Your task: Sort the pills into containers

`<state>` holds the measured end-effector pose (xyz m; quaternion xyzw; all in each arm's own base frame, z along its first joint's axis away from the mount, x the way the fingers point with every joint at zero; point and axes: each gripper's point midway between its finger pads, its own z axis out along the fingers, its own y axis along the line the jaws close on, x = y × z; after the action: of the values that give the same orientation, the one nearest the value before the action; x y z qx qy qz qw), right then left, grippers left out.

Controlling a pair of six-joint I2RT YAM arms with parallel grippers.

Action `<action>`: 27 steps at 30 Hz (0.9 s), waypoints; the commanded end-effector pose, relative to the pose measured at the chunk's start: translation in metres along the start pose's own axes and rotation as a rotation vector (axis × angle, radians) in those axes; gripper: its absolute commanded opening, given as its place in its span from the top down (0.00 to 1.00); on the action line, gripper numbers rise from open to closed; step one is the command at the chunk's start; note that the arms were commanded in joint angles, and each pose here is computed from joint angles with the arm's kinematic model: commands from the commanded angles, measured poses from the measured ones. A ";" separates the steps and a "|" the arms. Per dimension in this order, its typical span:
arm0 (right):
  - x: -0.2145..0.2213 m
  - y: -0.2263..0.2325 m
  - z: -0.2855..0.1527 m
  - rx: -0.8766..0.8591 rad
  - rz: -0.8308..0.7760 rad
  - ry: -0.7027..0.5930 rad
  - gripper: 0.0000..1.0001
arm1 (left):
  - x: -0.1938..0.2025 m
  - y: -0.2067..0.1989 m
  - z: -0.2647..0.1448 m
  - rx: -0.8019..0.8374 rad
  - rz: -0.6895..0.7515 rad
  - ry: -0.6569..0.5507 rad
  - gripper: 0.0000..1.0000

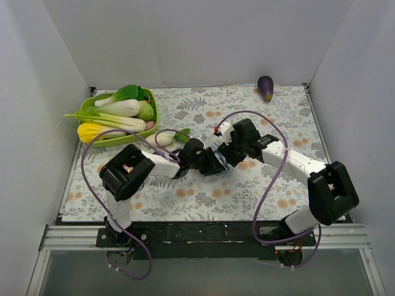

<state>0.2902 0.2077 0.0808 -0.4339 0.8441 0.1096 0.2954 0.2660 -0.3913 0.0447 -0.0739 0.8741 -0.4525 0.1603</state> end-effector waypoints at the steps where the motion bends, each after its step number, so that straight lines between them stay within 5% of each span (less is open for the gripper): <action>1: -0.021 -0.024 -0.013 0.102 0.028 -0.094 0.38 | -0.005 -0.005 0.004 0.008 0.009 -0.011 0.73; 7: -0.022 -0.032 -0.009 0.098 0.059 -0.091 0.39 | -0.006 -0.009 0.003 0.023 0.015 -0.011 0.73; 13: -0.026 -0.024 -0.010 0.025 0.066 -0.111 0.38 | -0.016 -0.038 -0.015 0.089 0.062 -0.043 0.56; 22: -0.029 -0.018 0.000 -0.040 0.073 -0.082 0.60 | -0.033 -0.053 -0.064 0.104 0.114 -0.147 0.43; 27: -0.031 -0.026 0.002 -0.009 0.060 -0.069 0.84 | -0.050 -0.047 -0.107 0.037 0.215 -0.284 0.38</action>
<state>0.3127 0.2095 0.0840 -0.4048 0.8519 0.1409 0.3008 0.2705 -0.3589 0.1333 -0.0476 0.8369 -0.4811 0.2565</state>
